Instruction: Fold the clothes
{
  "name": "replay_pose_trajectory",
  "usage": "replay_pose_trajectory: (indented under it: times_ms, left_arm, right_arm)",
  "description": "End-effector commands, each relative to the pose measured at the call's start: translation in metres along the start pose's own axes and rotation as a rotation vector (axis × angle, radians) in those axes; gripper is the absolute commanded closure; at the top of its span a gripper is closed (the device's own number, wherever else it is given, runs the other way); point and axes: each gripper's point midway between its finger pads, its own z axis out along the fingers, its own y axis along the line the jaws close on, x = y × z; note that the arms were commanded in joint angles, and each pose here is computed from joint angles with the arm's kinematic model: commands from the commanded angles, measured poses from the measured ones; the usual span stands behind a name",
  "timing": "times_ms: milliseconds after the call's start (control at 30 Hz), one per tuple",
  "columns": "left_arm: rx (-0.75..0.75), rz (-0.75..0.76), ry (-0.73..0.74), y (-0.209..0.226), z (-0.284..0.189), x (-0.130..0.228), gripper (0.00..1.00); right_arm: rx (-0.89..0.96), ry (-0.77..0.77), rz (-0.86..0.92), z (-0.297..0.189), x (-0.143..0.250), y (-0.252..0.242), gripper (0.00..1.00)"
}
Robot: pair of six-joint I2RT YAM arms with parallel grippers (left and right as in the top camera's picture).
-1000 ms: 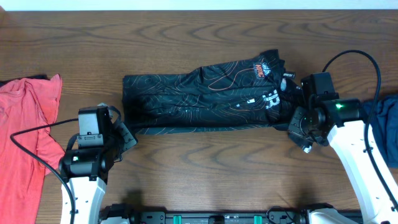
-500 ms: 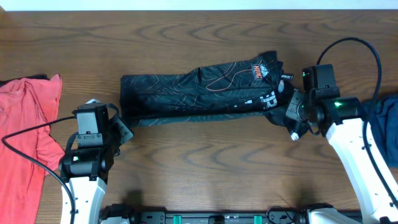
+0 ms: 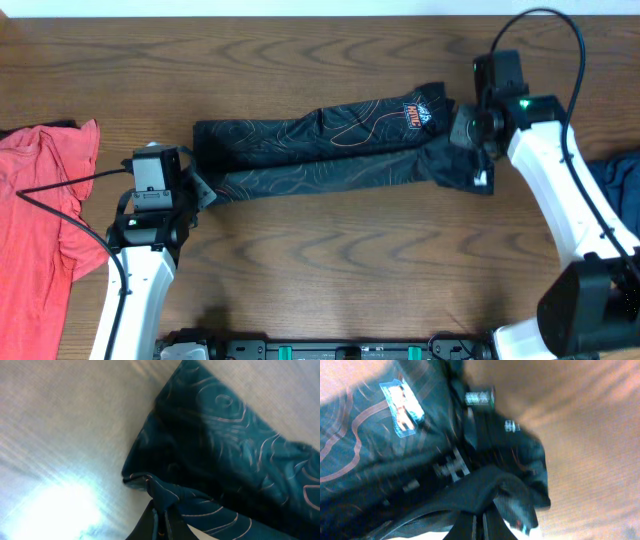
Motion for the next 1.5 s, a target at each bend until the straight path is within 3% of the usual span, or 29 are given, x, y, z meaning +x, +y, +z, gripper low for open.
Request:
replay_pose_trajectory:
  times_ms: [0, 433, 733, 933, 967, 1000, 1033, 1067, 1133, 1467]
  left_arm:
    - [-0.009, -0.012, -0.039, 0.000, 0.006, -0.010, 0.94]
    - [0.033, -0.016, -0.095, -0.019, 0.061, -0.033, 0.94]
    - [-0.001, -0.014, -0.047, -0.013, 0.109, -0.020, 0.94]
    - [-0.007, -0.013, -0.040, -0.010, 0.129, -0.016, 0.93]
    - [-0.008, -0.013, -0.038, -0.010, 0.130, -0.015, 0.69]
    - [-0.009, -0.013, -0.037, -0.010, 0.130, -0.015, 0.46]
    - [-0.009, -0.012, -0.037, -0.010, 0.130, -0.015, 0.42]
    - [-0.003, -0.012, -0.045, -0.011, 0.130, -0.017, 0.36]
    - [0.015, -0.006, -0.070, -0.017, 0.128, -0.025, 0.23]
    - [0.140, 0.008, -0.204, -0.064, 0.070, -0.089, 0.23]
  right_arm:
    - [0.002, -0.033, -0.042, 0.001, -0.026, 0.005, 0.99]
    - [-0.044, -0.011, -0.094, 0.075, -0.046, 0.033, 0.99]
    - [-0.087, 0.037, -0.102, 0.128, -0.034, 0.049, 0.99]
    - [-0.101, 0.020, -0.102, 0.137, -0.037, 0.054, 0.98]
    - [-0.103, 0.018, -0.102, 0.137, -0.038, 0.055, 0.94]
    - [-0.106, 0.018, -0.102, 0.137, -0.038, 0.055, 0.61]
    - [-0.106, 0.016, -0.103, 0.137, -0.039, 0.056, 0.27]
    - [-0.108, 0.010, -0.116, 0.136, -0.041, 0.056, 0.01]
    - [-0.113, -0.007, -0.141, 0.130, -0.051, 0.057, 0.01]
    - [-0.175, -0.134, -0.168, 0.015, -0.136, 0.075, 0.01]
